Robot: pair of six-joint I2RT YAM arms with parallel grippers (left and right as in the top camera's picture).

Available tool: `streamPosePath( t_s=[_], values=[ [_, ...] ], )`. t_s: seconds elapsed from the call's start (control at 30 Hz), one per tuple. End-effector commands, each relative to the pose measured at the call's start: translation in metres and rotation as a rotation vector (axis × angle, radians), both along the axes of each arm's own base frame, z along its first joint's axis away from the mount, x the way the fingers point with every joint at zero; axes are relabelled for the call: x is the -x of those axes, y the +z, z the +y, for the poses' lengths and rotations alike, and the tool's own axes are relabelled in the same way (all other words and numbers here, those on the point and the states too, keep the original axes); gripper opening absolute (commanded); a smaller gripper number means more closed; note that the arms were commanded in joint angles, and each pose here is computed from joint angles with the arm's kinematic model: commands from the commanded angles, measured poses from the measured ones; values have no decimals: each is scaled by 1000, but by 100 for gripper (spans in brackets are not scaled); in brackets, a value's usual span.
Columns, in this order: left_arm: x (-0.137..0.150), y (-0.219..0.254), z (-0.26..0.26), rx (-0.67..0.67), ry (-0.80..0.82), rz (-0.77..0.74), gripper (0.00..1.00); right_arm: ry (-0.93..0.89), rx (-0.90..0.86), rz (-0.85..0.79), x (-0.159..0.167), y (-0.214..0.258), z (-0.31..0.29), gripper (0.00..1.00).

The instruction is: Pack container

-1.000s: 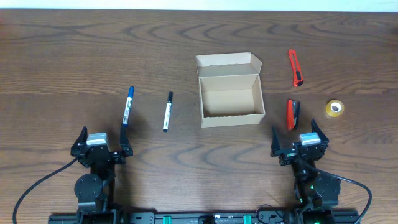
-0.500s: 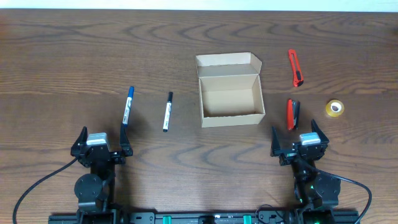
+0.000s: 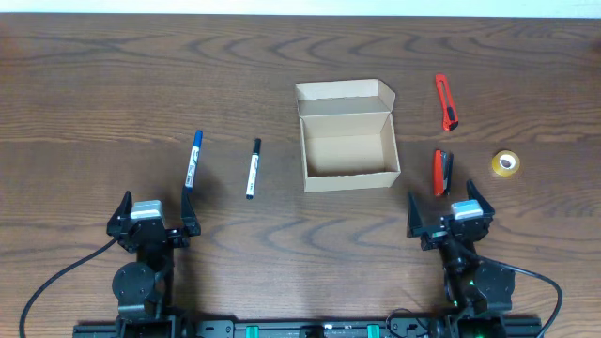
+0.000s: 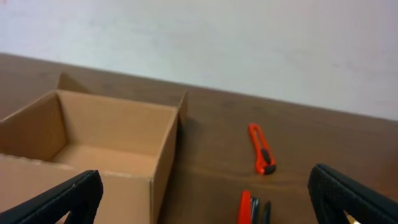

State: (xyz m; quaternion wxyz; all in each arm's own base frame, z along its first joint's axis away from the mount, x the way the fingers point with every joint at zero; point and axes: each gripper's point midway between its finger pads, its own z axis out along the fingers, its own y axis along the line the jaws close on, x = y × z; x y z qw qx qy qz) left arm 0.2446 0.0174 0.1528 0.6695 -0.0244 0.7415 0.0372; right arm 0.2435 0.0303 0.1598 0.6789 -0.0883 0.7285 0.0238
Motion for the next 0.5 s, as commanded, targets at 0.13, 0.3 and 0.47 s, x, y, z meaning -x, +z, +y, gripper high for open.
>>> streamPosePath(
  t_s=[0.13,0.3,0.47],
  values=[
    [1,-17,-3,-9,-18,61,95,-205,11,78,19,43,-36,99],
    [1,-17,-3,-9,-18,61,95,-369,0,171,30,83,-63,99],
    [1,-17,-3,-9,-18,61,95,-462,16,279,19,126,-77,99]
  ],
)
